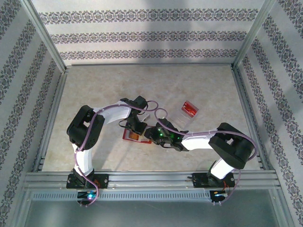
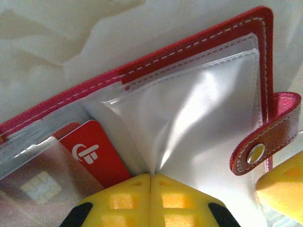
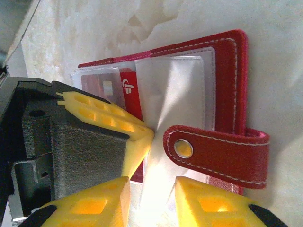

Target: Put the credit cards into the card holder

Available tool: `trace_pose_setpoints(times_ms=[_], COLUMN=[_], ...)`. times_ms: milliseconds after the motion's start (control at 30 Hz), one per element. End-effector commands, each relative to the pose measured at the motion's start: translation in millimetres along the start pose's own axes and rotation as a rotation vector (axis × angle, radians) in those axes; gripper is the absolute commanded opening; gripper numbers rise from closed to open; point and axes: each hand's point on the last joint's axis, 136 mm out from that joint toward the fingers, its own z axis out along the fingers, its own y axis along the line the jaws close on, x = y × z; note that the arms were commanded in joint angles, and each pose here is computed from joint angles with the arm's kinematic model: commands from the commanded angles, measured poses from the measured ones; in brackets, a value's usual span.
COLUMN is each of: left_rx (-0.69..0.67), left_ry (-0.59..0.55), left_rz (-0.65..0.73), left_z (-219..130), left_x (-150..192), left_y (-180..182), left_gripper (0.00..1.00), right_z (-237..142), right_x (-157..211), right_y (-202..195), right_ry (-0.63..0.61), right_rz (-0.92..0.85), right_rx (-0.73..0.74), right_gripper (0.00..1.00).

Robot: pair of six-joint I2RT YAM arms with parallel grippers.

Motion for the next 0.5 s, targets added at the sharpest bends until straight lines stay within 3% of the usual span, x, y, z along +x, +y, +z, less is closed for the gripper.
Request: trace_pose_setpoints(times_ms=[0,467], left_rx=[-0.042,-0.042], left_ry=[0.140,0.137], left_rz=[-0.027,-0.027], left_z=[35.5,34.5], left_x=[33.3,32.5], left_y=[16.9,16.6], left_gripper=[0.03,0.03], right_z=[6.9,2.9], right_x=[4.9,4.7], right_y=[5.7,-5.4], right_ry=[0.021,0.010], right_rz=[0.004,0.040], right_rx=[-0.019,0.004], right_gripper=[0.31,0.31])
